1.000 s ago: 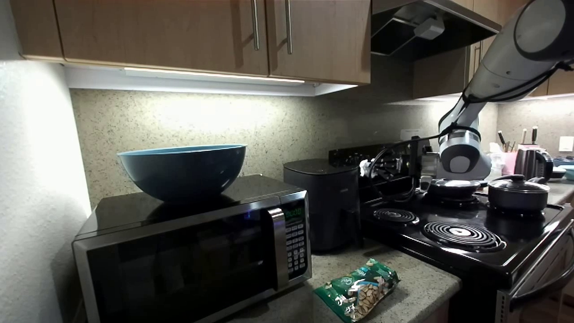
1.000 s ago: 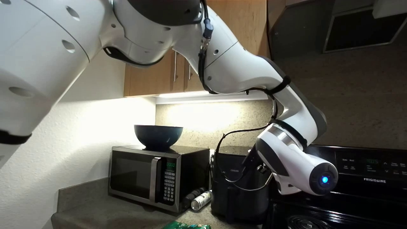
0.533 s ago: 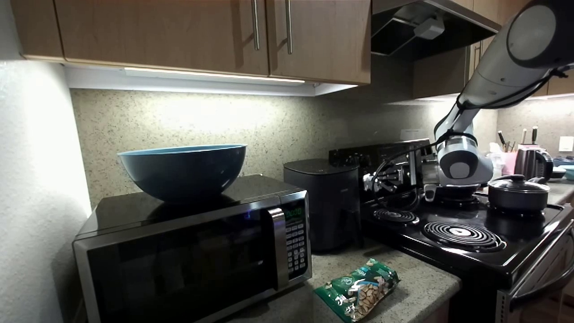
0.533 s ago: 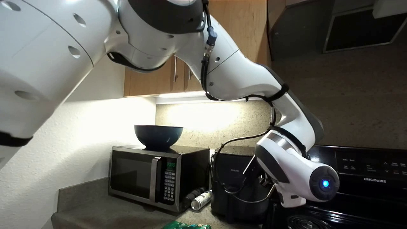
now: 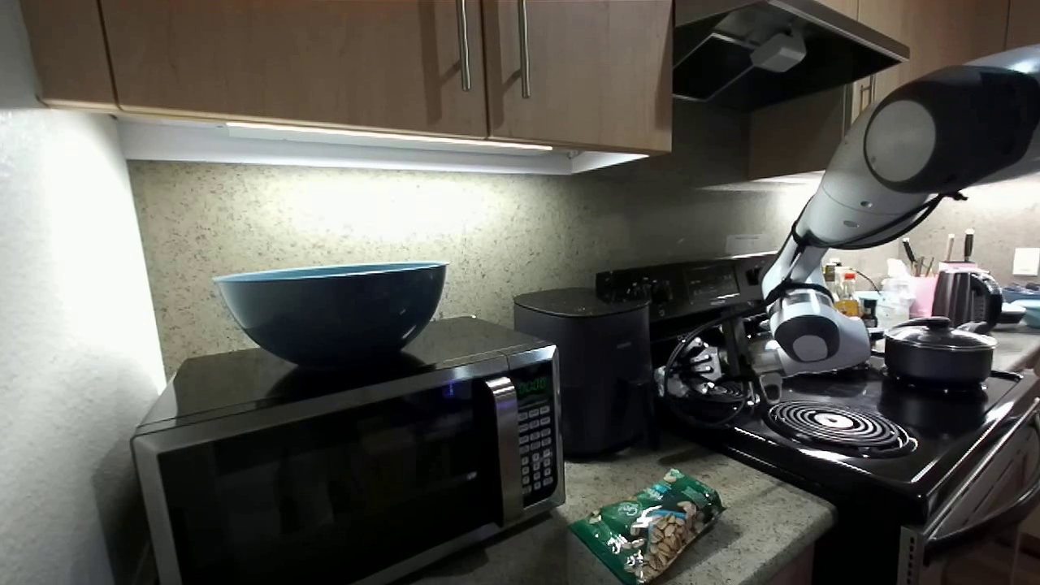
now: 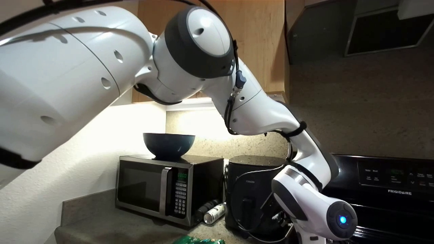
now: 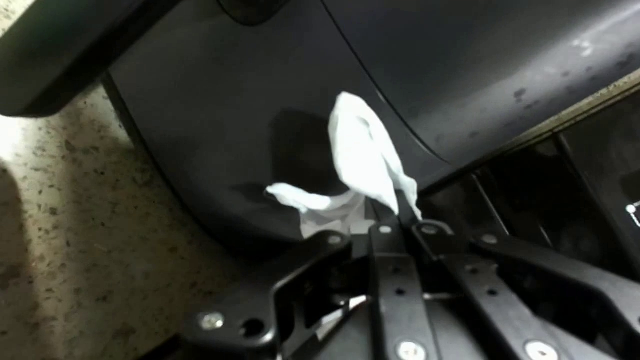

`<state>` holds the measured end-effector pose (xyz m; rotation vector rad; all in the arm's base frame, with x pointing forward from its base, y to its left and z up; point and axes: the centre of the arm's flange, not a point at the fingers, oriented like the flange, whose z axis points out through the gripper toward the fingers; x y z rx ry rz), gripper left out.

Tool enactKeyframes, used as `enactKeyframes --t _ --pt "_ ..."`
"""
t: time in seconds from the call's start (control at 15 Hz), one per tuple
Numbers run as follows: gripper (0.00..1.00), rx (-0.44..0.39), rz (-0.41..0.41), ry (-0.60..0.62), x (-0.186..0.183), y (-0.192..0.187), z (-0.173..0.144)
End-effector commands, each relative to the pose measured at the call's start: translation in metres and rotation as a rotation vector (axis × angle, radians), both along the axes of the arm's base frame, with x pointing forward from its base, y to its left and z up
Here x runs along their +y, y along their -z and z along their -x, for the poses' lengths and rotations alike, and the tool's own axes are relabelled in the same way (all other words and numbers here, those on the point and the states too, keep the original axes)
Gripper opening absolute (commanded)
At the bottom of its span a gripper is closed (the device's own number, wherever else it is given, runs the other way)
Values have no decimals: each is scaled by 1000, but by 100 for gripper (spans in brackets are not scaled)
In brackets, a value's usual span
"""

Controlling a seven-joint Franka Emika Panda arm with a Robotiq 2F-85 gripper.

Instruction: Use the tissue to wipe the airfryer

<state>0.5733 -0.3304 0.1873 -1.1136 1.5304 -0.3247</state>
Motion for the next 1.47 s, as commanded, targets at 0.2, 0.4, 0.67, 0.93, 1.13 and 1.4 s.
enactKeyframes --t 0.2,0.4,0.67,0.93,1.13,1.4 --pt "2 -66 -17 -30 29 -15 -32" --pt "2 -95 -59 -13 31 -33 -26" --pt "2 -182 -130 34 32 -71 -16" --pt "2 -228 -174 49 40 -100 -10" --pt "3 -209 -107 68 15 -91 -12" --pt "2 -134 -84 22 27 -81 0"
